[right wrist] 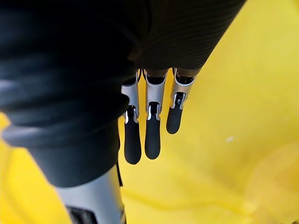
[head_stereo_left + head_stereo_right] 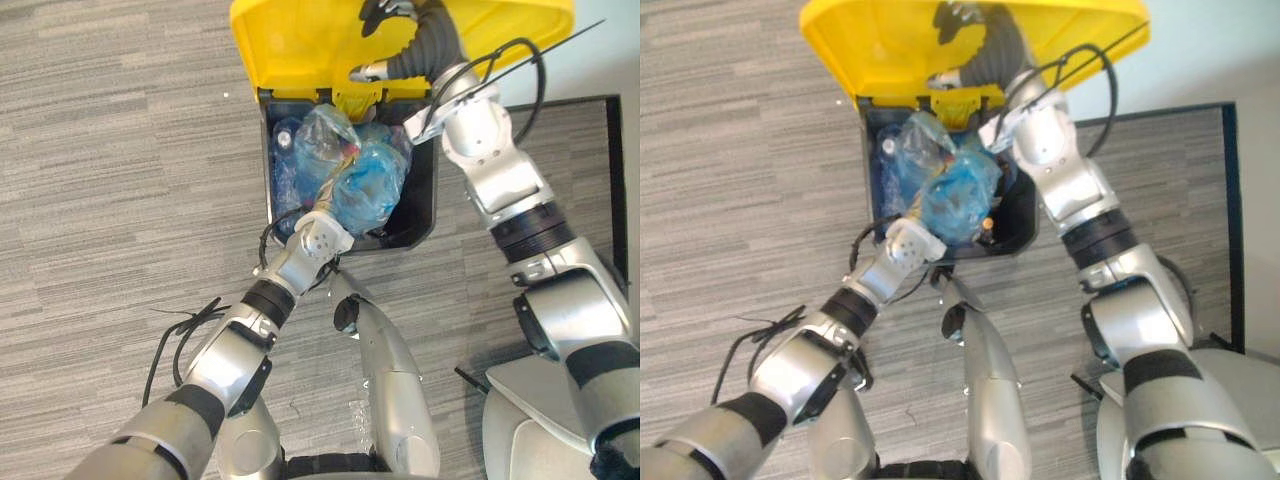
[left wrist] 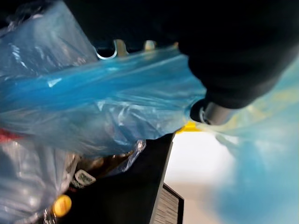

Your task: Gather rubbish on tea table into small bin, then transfer packed bag to large trash can.

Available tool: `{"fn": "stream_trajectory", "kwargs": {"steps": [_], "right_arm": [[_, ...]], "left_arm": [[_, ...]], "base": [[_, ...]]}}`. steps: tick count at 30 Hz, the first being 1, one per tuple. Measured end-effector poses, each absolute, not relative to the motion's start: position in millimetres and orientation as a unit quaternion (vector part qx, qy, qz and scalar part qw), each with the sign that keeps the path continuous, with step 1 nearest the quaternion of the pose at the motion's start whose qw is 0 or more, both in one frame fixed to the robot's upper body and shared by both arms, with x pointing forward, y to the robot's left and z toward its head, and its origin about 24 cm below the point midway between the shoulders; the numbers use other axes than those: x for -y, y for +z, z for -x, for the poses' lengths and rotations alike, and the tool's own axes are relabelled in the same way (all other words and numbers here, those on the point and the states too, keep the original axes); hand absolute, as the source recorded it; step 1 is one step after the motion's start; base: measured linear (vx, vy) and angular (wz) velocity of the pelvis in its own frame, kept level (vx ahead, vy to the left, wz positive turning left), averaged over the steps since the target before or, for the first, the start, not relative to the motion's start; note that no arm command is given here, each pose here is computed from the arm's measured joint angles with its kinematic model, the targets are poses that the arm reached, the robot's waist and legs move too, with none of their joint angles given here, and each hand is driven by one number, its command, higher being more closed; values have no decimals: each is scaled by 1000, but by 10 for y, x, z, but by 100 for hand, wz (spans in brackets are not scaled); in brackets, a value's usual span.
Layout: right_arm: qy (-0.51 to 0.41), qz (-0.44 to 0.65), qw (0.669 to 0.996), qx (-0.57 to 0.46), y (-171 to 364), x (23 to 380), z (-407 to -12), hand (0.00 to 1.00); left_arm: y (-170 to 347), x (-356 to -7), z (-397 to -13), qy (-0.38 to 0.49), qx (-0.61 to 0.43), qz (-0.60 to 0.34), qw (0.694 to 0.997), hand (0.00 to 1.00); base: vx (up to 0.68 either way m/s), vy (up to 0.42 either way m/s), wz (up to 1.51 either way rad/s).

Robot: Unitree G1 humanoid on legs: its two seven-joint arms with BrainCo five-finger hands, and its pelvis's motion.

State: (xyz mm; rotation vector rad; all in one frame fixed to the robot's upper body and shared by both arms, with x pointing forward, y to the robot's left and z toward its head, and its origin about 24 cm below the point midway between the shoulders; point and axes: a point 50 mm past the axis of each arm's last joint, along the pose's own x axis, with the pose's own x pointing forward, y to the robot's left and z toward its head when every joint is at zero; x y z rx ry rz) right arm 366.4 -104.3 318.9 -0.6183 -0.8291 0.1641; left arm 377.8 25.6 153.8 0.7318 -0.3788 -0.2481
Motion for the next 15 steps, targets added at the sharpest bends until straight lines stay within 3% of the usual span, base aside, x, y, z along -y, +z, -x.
{"fn": "stream_trajectory", "kwargs": {"steps": [10,15], "right_arm": [[85,316,883,337,2594,1122,-3686,0],[79,336,903,256,2082,1290,-3752,0]], "left_arm": [[1617,-252,-3737,-104,210,-391,890,0],[1413,-411,-3625,-106,201,-374,899,0]], "base": [[6,22,16],[-21,23,18]]}}
